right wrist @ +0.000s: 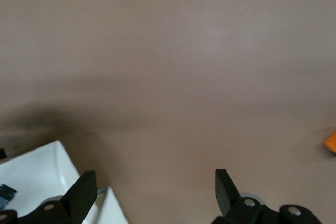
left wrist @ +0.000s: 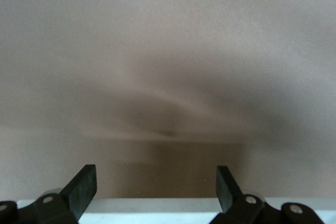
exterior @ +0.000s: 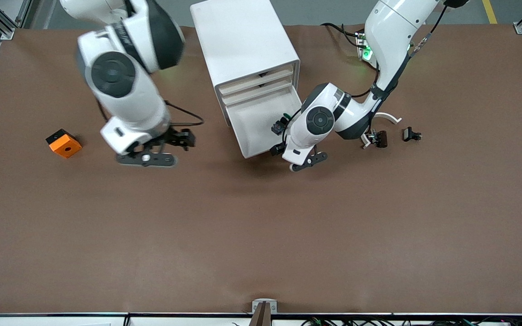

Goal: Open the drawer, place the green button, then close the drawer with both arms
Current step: 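Push the drawer shut with the left gripper while the right gripper withdraws, then release the drawer front and draw the left gripper back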

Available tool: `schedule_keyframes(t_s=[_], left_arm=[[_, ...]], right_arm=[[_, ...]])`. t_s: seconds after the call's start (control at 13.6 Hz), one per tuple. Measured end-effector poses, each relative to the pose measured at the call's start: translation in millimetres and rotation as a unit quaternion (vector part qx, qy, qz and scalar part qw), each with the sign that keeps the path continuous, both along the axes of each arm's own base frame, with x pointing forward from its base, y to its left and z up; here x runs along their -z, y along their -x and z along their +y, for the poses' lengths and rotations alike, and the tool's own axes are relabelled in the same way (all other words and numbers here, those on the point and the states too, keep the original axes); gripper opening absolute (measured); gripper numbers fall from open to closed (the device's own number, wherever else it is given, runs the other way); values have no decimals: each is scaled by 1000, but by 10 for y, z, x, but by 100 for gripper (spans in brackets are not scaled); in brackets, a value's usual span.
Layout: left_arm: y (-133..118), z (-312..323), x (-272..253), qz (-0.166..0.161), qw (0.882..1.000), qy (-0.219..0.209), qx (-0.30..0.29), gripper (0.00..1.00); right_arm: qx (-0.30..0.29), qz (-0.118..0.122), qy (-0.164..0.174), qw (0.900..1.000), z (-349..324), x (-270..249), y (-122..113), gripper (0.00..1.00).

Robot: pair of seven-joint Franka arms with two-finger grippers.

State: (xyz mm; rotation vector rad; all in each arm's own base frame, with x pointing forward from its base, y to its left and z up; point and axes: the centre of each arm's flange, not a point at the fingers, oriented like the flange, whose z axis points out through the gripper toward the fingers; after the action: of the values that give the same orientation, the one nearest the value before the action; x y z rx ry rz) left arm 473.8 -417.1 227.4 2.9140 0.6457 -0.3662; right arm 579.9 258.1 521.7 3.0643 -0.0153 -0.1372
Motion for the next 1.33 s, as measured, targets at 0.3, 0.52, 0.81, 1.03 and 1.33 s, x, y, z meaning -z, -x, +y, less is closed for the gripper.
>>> schedule_keyframes(t_s=[0.3, 0.52, 0.81, 1.03, 1.33], left_arm=[[192, -173, 4, 38, 999, 21, -33, 100], [371, -307, 72, 62, 996, 19, -55, 100], [536, -431, 190, 95, 992, 21, -78, 100], [665, -529, 206, 116, 989, 24, -84, 100], [945, -744, 211, 128, 988, 11, -81, 100]], right_arm=[[-18, 14, -17, 1000, -1280, -387, -163, 100], [-28, 19, -28, 999, -2071, -559, -161, 100], [-15, 28, -34, 999, -2652, -630, -101, 100], [-13, 35, -36, 999, -2823, -593, -86, 100], [-6, 38, -37, 999, -2935, -561, -76, 100]])
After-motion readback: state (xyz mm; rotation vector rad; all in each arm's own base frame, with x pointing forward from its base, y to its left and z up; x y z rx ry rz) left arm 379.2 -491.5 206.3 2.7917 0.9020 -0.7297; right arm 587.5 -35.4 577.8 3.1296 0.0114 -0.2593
